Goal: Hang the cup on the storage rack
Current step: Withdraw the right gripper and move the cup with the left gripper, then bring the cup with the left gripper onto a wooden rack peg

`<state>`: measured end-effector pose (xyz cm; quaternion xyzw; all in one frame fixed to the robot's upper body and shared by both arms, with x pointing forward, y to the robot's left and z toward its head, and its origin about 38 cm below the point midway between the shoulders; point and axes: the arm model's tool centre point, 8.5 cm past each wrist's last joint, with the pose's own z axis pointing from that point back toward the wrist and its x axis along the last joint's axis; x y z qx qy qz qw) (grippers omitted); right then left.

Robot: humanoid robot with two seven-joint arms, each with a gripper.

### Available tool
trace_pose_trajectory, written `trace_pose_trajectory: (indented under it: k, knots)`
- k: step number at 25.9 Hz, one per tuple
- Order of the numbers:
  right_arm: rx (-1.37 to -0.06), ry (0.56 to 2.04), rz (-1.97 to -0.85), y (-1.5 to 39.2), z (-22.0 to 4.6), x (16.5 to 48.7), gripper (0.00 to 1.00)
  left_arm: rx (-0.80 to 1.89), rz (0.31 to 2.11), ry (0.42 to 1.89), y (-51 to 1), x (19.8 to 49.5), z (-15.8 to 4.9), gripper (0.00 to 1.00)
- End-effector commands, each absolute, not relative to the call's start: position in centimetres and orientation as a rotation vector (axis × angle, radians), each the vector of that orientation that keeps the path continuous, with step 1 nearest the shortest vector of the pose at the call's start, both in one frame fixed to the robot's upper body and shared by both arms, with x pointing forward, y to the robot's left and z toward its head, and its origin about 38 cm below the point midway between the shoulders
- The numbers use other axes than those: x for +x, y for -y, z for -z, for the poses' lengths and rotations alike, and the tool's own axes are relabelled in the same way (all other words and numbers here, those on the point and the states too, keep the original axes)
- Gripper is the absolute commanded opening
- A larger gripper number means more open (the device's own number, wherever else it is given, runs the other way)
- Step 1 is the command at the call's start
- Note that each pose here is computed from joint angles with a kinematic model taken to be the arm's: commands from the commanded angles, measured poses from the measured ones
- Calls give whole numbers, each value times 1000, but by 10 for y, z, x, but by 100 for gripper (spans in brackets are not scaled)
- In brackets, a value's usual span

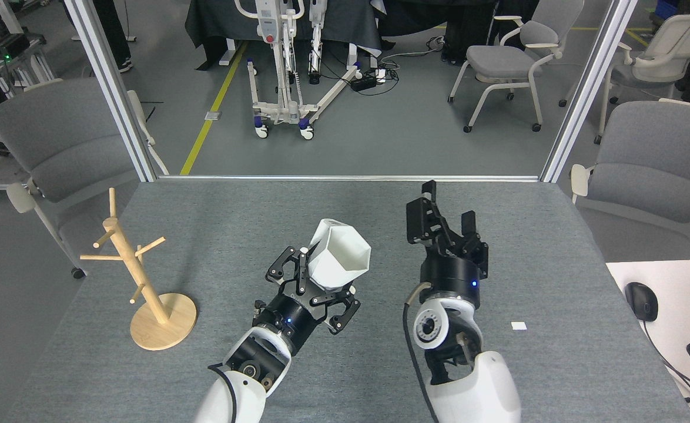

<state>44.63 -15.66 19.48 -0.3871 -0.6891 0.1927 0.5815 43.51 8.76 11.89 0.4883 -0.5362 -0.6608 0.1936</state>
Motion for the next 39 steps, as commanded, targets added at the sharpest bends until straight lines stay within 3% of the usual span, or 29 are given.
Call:
trace_pose_trajectory:
  k: [1,4,6,8,11,17,22,30,35,39]
  knots:
    - [-1056,1549,-519,252,-165,452,99,1293,1835,1542,-86,427,-109,0]
    - [-1133,1409,-784,308,-123,451,100,1216,1837,1591,-85,414,-96,0]
    - [-1181,1281,-975,325,-102,448,99,1188,1813,1627,-98,406,-88,0]
    - [-1234,1139,-1091,340,-80,431,99,1173,1792,1672,-115,397,-85,0]
    - [-1234,1087,-1123,343,-65,416,99,1132,1765,1731,-153,379,-81,0]
    - [-1257,1161,-1197,334,-76,392,100,1052,1714,1866,-225,328,-82,0]
    - [-1246,1178,-1199,327,-75,387,100,1202,1616,1788,-277,297,-89,0]
    - [-1241,1180,-1196,325,-74,387,100,1556,1423,1566,-396,268,-125,0]
    - [-1233,1192,-1186,320,-74,389,100,1560,1344,1509,-459,281,-128,0]
    - [-1230,1195,-1185,319,-74,389,100,1511,1302,1496,-470,303,-117,0]
